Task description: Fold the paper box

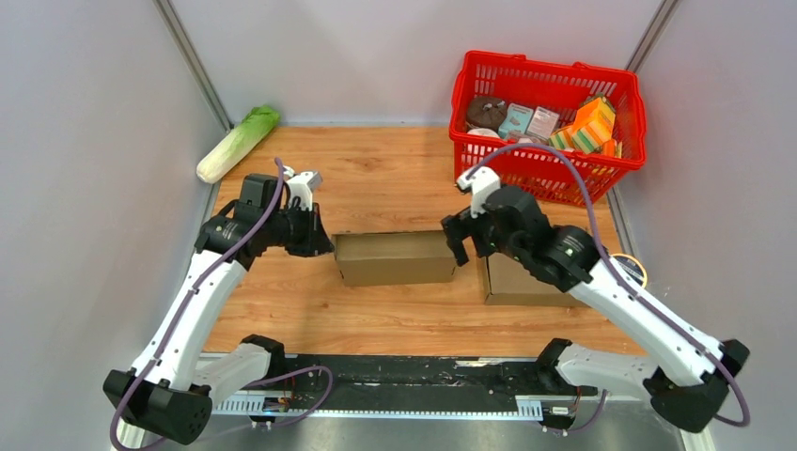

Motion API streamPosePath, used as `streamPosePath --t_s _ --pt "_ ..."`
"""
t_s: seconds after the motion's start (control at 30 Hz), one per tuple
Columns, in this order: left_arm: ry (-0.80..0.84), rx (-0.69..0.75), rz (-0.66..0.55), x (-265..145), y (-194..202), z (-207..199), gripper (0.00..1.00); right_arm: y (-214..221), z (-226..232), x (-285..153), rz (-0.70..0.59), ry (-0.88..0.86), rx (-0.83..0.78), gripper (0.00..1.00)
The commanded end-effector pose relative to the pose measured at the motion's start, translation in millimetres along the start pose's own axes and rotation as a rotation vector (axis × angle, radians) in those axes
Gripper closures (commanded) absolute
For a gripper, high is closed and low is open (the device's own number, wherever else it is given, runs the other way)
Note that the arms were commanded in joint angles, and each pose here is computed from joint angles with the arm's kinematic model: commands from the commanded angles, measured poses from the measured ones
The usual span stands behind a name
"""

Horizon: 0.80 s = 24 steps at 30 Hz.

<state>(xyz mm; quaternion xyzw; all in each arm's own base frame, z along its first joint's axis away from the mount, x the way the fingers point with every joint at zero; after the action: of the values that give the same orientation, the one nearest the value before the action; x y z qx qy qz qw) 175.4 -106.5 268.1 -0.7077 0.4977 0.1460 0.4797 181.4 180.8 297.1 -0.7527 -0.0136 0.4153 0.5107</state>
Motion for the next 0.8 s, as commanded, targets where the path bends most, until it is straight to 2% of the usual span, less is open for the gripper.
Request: streamPosePath --t_s 0.0,0.13,0.3,0.33,0.47,0.5,0.53,0.6,0.77 --pt "0.041 0.04 -0.014 -7 -10 -10 1.0 5 -14 5 -0.136 0.045 0.042 0.0" --pt "0.045 0.048 0.019 -7 -10 -10 1.0 15 -34 14 -0.166 0.11 0.082 0.11" --pt "0.035 0.053 0.035 -5 -8 -8 1.0 19 -39 28 -0.16 0.017 0.102 0.25" --pt "0.033 0.052 0.038 -4 -8 -7 1.0 19 -43 29 -0.162 0.029 0.108 0.31" --pt "0.036 0.06 0.041 -4 -8 -7 1.0 16 -38 37 -0.167 -0.04 0.105 0.36" --pt "0.036 0.063 0.04 -4 -8 -7 1.0 16 -37 39 -0.167 -0.052 0.101 0.41" --pt "0.035 0.064 0.042 -4 -8 -6 1.0 15 -37 40 -0.162 -0.062 0.101 0.54" --pt "0.035 0.062 0.041 -4 -8 -6 1.0 16 -35 40 -0.139 -0.078 0.104 0.65" --pt "0.048 0.056 0.041 -2 -10 -7 1.0 11 -28 29 -0.156 -0.126 0.153 0.8"
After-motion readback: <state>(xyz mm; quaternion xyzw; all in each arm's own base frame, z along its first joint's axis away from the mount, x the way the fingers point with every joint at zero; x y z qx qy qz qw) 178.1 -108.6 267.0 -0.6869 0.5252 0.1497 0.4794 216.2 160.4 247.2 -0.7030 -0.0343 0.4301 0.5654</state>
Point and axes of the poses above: each gripper's point midway between its finger pads, its own x axis out along the fingers, its own z axis along the line the jaws close on, y = z × x, the point moved 7 cm from there along -x, back along the fingers, and after that the axes turned 6 degrees about -x, right-handed, at the moved point
